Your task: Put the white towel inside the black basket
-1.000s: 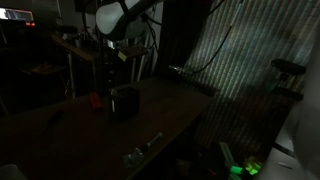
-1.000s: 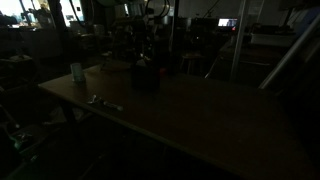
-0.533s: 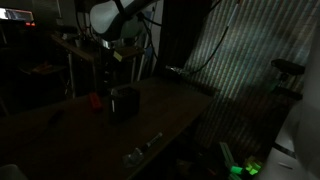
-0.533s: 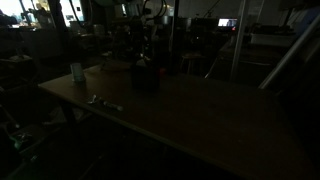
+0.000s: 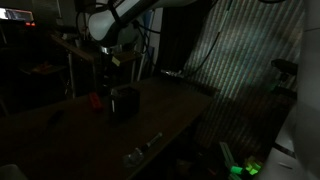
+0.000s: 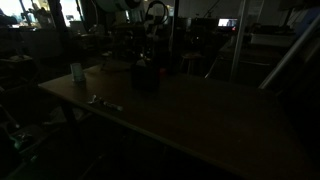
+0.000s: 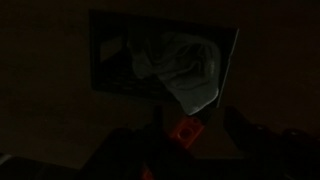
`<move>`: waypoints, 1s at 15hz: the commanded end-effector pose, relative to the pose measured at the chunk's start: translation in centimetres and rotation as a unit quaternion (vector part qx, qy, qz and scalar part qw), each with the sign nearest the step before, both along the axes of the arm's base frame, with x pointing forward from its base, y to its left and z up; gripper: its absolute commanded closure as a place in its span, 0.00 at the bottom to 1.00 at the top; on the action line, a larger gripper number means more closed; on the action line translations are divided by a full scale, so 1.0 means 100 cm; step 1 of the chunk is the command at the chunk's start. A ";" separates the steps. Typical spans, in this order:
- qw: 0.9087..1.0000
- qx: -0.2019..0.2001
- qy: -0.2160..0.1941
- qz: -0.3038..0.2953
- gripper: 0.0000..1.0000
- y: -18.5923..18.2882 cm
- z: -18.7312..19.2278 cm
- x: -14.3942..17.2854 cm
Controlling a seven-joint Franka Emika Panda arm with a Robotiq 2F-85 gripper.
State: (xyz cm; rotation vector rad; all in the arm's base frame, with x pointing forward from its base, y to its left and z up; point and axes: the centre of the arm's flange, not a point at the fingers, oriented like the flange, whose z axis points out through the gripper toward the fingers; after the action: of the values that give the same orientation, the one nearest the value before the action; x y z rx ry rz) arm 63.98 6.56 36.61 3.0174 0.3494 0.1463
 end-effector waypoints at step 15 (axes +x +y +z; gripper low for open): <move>1.000 0.007 0.012 0.003 0.97 -0.011 -0.005 0.019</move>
State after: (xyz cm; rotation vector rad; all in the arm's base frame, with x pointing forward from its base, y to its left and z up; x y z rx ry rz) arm 65.31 5.97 35.64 3.0251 0.3512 0.1244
